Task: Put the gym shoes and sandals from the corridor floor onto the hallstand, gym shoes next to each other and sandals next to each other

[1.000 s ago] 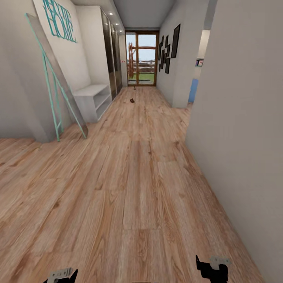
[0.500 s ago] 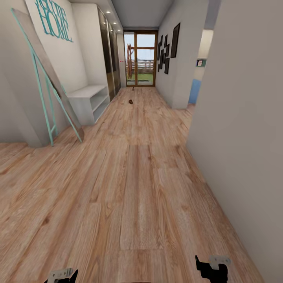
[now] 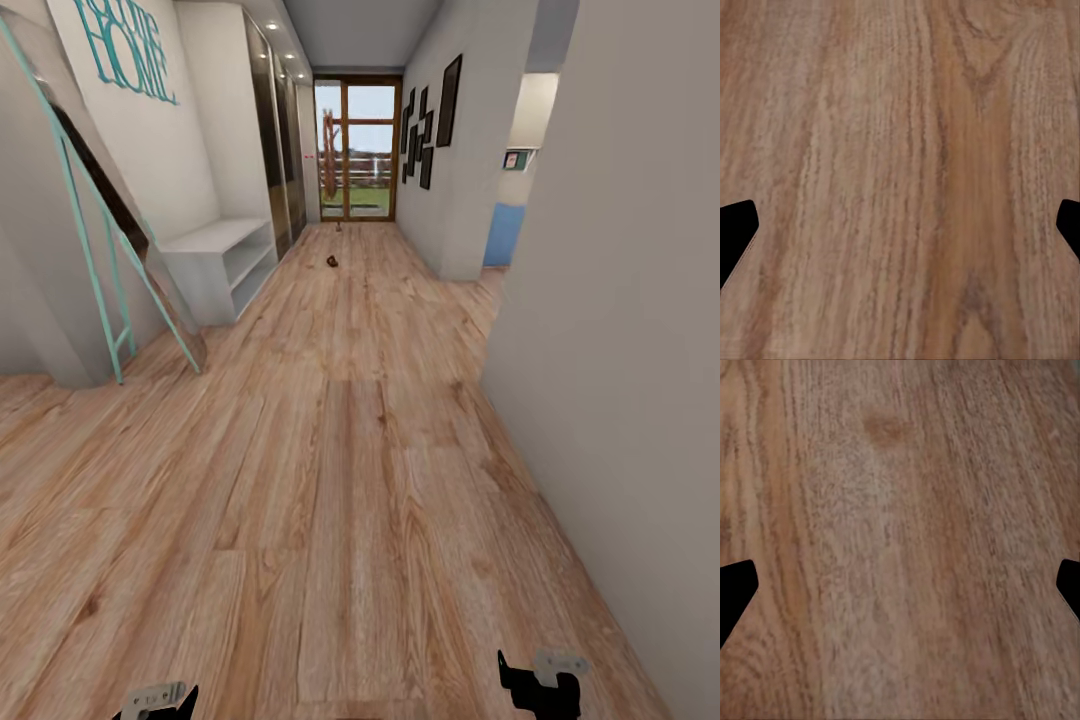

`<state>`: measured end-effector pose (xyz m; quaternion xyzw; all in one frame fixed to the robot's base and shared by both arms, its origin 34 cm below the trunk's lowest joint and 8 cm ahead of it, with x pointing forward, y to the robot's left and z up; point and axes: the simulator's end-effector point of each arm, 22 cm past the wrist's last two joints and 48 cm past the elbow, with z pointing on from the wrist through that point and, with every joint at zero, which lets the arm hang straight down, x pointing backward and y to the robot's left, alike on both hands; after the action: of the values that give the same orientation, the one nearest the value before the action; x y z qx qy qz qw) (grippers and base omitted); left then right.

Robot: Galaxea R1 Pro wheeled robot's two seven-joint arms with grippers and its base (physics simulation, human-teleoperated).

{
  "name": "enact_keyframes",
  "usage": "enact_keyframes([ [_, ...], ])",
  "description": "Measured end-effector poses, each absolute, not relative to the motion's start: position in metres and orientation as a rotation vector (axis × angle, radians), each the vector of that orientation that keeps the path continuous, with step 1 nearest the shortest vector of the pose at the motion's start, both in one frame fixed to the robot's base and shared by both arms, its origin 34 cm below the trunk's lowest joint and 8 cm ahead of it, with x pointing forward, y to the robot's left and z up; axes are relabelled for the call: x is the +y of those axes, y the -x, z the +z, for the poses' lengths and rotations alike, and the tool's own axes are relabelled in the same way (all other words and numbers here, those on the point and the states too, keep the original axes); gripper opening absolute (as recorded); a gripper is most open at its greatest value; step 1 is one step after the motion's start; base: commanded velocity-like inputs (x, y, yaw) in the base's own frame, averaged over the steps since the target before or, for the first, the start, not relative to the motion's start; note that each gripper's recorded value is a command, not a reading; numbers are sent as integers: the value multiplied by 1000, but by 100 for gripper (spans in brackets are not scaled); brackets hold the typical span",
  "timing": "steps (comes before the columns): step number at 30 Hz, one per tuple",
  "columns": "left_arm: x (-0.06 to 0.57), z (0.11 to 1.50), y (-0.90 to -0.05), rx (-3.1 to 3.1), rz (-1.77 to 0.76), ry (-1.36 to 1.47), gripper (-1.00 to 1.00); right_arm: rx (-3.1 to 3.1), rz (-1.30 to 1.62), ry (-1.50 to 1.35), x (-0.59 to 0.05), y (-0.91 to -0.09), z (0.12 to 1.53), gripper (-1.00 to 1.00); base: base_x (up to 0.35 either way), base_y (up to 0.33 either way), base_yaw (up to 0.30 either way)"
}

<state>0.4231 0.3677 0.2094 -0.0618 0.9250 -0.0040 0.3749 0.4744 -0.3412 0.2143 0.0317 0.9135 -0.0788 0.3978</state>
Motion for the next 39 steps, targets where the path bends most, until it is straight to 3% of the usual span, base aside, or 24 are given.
enact_keyframes([
  [39,370,216,-428,2348,-8,174,100,2296,-201,-93,-343,-479,221,100,329,0,0],
])
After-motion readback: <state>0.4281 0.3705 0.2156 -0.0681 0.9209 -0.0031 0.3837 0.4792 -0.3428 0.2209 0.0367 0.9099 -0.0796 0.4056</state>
